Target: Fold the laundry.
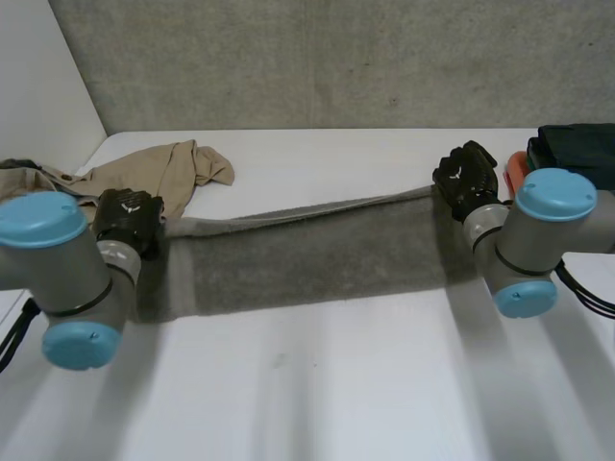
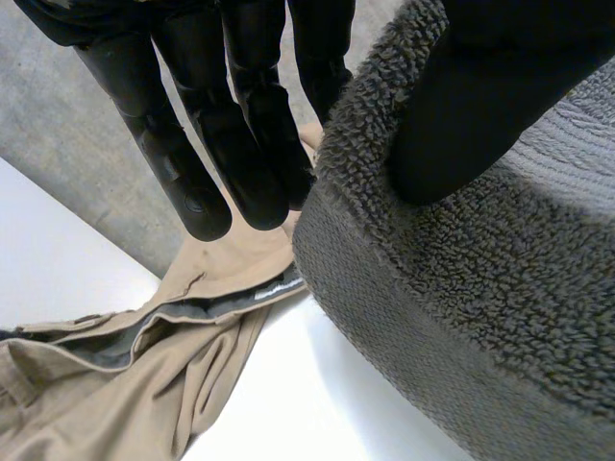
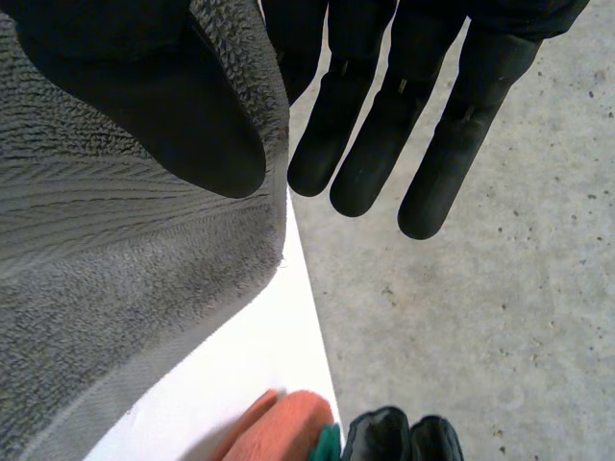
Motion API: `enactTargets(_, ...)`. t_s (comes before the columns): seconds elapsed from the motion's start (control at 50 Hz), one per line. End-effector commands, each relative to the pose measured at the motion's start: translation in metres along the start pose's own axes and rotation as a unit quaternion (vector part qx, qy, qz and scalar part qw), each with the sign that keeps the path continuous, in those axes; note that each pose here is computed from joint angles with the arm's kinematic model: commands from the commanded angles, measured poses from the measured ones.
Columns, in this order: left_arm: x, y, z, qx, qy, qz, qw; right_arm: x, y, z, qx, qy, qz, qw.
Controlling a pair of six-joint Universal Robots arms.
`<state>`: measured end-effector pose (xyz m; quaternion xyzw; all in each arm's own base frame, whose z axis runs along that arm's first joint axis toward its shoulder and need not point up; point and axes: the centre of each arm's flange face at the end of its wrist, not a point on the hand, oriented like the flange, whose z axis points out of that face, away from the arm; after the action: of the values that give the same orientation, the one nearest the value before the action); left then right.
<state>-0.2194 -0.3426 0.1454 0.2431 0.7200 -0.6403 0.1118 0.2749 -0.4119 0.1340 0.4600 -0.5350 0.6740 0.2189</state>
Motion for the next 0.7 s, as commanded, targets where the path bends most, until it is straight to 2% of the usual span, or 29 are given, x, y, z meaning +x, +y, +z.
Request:
enactTargets(0.02, 0.015, -0.005, 0.019, 0.016, 0.007, 0.006, 1.0, -0.024, 0.011, 0.02, 0.026, -0.008, 0.006, 1.0)
enactTargets(0.08, 0.017, -0.009, 0.022, 0.02, 0.003, 0.001, 1.0, -0.021, 0.01, 0.021, 0.029, -0.004, 0.014, 0.999)
enactTargets(0.16, 0.009, -0.019, 0.019, 0.029, -0.008, -0.009, 1.0, -0.007, 0.003, 0.018, 0.025, 0.002, 0.06, 0.998)
enactTargets(0.24, -0.006, -0.041, 0.009, 0.054, -0.02, -0.035, 0.998, 0.028, -0.011, 0.003, 0.013, 0.002, 0.124, 0.992)
enactTargets(0.28, -0.009, -0.045, 0.004, 0.058, -0.02, -0.044, 0.997, 0.051, -0.02, -0.013, -0.002, -0.013, 0.169, 0.986)
enactTargets(0.34, -0.011, -0.054, -0.009, 0.068, -0.016, -0.051, 0.996, 0.079, -0.008, -0.03, -0.041, -0.028, 0.22, 0.974)
enactTargets(0.4, -0.014, -0.057, -0.019, 0.073, -0.014, -0.05, 0.996, 0.088, -0.002, -0.045, -0.065, -0.064, 0.248, 0.964)
enactTargets(0.48, -0.013, -0.055, -0.022, 0.07, -0.013, -0.049, 0.996, 0.083, 0.003, -0.055, -0.074, -0.104, 0.259, 0.957)
enactTargets(0.7, -0.004, -0.042, -0.017, 0.056, 0.004, -0.044, 0.997, 0.071, 0.005, -0.053, -0.076, -0.118, 0.261, 0.955)
